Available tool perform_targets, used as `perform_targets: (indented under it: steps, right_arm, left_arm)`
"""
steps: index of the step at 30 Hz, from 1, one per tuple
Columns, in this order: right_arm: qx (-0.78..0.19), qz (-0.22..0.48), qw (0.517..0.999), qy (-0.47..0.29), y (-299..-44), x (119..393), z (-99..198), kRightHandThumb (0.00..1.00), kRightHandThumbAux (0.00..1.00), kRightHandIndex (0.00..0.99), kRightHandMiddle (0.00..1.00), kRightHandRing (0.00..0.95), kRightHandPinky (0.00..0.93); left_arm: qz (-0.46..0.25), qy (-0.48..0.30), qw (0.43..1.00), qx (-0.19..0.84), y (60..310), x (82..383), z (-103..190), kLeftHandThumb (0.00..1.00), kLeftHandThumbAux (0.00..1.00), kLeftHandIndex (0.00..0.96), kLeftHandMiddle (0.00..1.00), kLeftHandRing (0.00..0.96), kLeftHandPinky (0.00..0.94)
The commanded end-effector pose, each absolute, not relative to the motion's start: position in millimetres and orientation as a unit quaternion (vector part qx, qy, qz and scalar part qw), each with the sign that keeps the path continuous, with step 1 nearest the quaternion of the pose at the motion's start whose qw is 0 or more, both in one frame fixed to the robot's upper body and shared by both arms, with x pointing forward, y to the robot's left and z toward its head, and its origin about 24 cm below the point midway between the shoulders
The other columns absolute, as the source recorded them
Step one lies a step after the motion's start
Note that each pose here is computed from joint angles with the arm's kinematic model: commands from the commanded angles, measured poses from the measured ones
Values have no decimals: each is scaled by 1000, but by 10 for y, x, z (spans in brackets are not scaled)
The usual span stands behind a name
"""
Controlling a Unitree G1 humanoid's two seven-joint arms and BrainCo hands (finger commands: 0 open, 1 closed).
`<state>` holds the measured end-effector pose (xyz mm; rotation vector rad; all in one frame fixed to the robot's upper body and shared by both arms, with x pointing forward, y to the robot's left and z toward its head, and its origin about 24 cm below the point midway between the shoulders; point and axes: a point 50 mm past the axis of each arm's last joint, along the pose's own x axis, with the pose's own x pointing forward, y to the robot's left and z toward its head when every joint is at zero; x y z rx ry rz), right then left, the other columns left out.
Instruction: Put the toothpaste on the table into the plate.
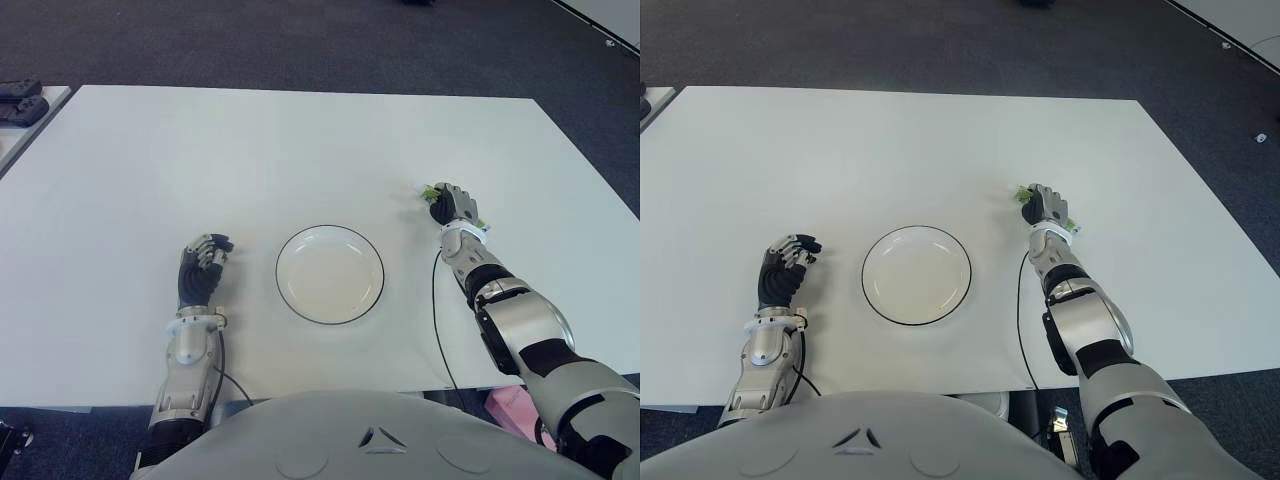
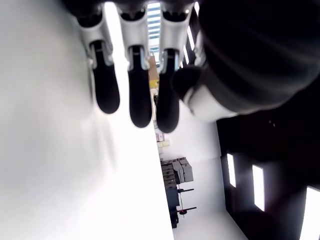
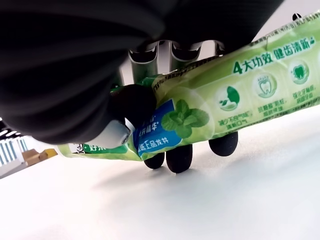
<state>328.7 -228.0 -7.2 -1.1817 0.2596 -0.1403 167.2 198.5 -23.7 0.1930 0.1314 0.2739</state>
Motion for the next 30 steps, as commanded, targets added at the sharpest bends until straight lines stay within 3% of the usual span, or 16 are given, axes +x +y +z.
perform_targets:
  steps: [1, 4, 8, 15, 18, 19, 22, 30]
  right_arm:
    - [-542, -59, 832, 104, -2223, 3275, -84, 952, 659, 412, 450, 542, 660]
    - [-523, -74, 848, 55, -2140, 3372, 68, 949, 662, 394, 456, 541, 686]
    - [-480, -84, 870, -74, -1869, 3465, 365, 948, 664, 370, 484, 539, 750]
    - [-453, -42, 870, -189, -1645, 3300, 542, 949, 662, 370, 501, 542, 842]
    - [-446, -30, 871, -205, -1618, 3254, 576, 949, 662, 370, 504, 541, 858]
    - [-445, -28, 871, -207, -1614, 3243, 583, 913, 669, 378, 518, 655, 865]
    - [-429, 1, 873, -233, -1566, 3184, 632, 870, 677, 387, 535, 797, 875]
    - [-402, 62, 874, -267, -1460, 3046, 694, 850, 681, 392, 545, 868, 883]
  left_arm:
    - [142, 93, 981, 96, 1976, 1627, -307, 713, 723, 426, 474, 445, 432]
    - [138, 88, 982, 94, 1976, 1628, -311, 710, 724, 426, 477, 452, 440]
    - [134, 83, 983, 90, 1968, 1641, -323, 708, 724, 426, 487, 459, 440]
    - [136, 86, 983, 89, 1940, 1657, -319, 713, 724, 426, 484, 451, 430]
    - [134, 84, 983, 90, 1936, 1664, -318, 713, 724, 426, 485, 454, 436]
    - [134, 84, 983, 90, 1935, 1666, -318, 712, 724, 426, 486, 455, 437]
    - [131, 81, 984, 92, 1936, 1675, -321, 711, 724, 426, 489, 458, 440]
    - [131, 82, 984, 91, 1923, 1691, -327, 710, 724, 426, 492, 461, 442]
